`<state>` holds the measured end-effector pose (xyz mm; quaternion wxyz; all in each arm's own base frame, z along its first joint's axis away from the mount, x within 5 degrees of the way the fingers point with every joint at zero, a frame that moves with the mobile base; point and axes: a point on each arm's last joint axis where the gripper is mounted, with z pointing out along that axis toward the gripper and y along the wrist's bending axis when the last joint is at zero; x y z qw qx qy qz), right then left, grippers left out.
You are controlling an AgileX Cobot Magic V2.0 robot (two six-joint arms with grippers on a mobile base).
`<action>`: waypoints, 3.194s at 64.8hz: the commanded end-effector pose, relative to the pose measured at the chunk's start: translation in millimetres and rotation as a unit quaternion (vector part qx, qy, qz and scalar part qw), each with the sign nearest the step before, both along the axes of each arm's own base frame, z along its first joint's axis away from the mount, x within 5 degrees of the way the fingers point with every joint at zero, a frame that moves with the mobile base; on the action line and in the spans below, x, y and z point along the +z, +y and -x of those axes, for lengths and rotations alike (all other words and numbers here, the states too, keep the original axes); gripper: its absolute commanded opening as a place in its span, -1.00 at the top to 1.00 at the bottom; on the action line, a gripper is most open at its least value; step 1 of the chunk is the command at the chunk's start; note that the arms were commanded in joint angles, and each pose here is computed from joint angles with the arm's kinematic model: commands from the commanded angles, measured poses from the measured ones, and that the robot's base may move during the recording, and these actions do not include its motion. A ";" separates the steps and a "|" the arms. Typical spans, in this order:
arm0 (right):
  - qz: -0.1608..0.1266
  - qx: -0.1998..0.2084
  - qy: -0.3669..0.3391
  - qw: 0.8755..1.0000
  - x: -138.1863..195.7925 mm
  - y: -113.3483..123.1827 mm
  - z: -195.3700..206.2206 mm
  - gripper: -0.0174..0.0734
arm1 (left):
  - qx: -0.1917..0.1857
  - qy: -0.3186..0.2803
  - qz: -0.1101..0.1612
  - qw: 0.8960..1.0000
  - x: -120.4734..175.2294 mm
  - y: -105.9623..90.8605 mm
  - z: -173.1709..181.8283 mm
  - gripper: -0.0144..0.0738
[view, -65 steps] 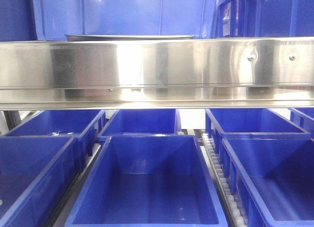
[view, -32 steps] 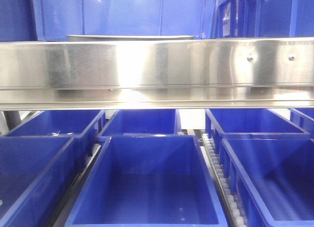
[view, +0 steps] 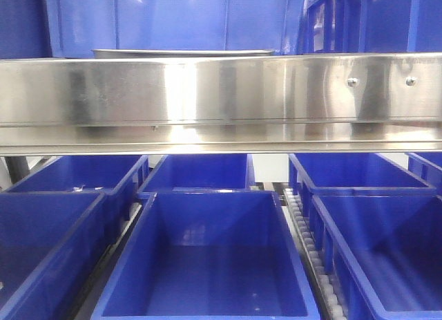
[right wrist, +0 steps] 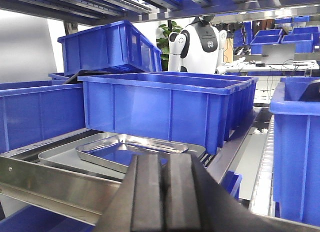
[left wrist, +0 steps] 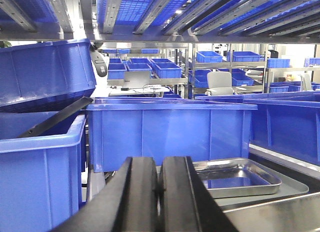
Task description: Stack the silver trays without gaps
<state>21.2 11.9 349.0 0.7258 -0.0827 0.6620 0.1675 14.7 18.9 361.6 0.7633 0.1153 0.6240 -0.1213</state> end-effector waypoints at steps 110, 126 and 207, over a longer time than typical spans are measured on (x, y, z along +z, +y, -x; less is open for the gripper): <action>0.003 -0.003 -0.010 1.000 0.8 -0.8 1.2 0.79 | 0.129 0.063 -0.013 0.990 -150.2 -23.4 -41.4 0.70; 0.003 -0.003 -0.010 1.000 0.8 -0.8 1.2 0.79 | 0.128 0.077 -0.001 0.989 -152.3 -23.2 -41.5 0.70; 0.074 -0.046 -0.027 0.996 -5.3 -5.8 -2.7 0.79 | 0.132 0.069 -0.030 0.988 -151.9 -23.1 -41.5 0.70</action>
